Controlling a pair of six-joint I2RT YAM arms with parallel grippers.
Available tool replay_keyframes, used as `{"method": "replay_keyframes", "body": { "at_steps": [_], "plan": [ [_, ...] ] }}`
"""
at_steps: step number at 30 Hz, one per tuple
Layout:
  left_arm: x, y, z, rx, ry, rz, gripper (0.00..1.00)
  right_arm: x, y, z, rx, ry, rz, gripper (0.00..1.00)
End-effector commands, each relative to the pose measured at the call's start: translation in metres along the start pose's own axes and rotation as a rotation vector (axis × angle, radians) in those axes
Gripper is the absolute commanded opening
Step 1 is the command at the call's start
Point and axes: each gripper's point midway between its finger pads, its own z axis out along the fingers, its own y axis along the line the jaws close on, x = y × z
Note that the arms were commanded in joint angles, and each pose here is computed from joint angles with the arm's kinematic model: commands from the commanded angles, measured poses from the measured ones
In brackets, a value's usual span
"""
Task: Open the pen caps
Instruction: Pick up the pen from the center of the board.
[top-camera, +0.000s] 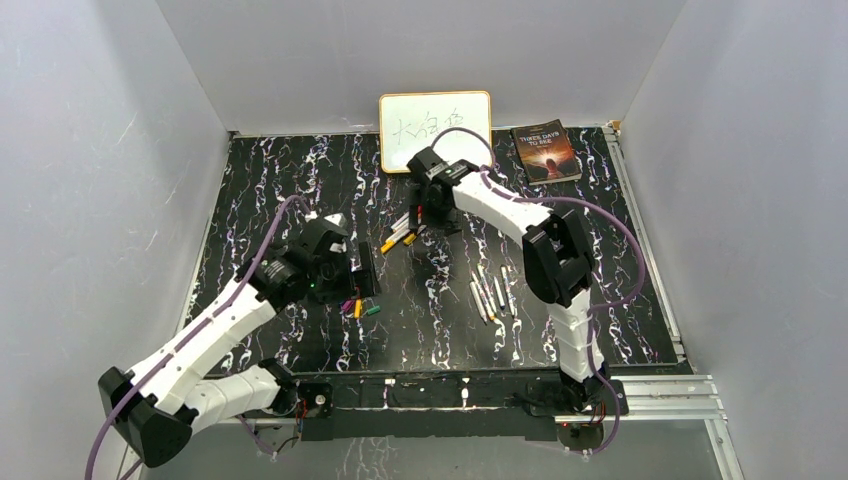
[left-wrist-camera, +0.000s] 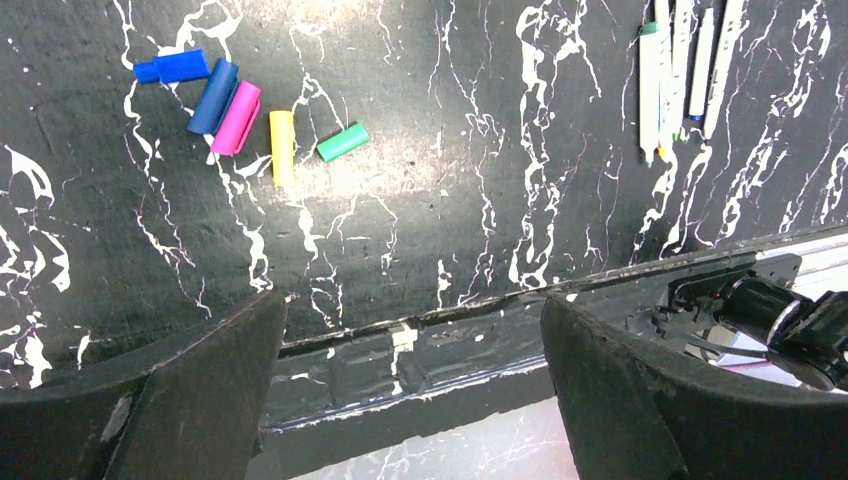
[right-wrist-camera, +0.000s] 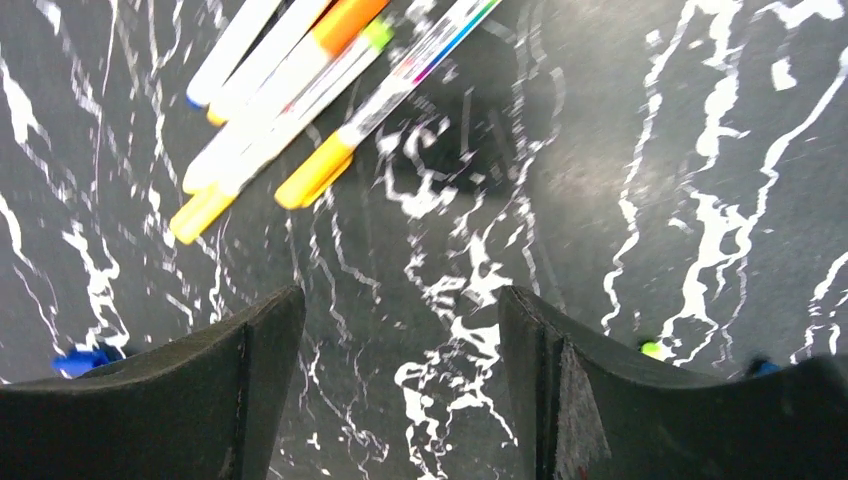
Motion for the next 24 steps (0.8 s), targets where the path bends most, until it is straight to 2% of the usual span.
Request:
{"method": "replay_keyframes", "body": {
  "at_steps": [1,9,17,24],
  "plan": [
    [0.016,0.008,-0.007,0.007,0.034,-0.018,0.98,-0.047,-0.01,-0.004,-0.015,-0.095,0.184,0.67],
    [0.024,0.005,-0.005,0.053,0.049,-0.019,0.98,-0.064,-0.017,0.024,0.042,-0.1,0.294,0.64],
    [0.031,0.008,-0.007,0.07,0.055,-0.012,0.98,-0.059,-0.02,0.048,0.068,-0.071,0.395,0.48],
    [0.036,0.012,-0.007,0.071,0.061,0.002,0.99,-0.049,-0.025,0.064,0.101,-0.041,0.432,0.45]
  ]
}}
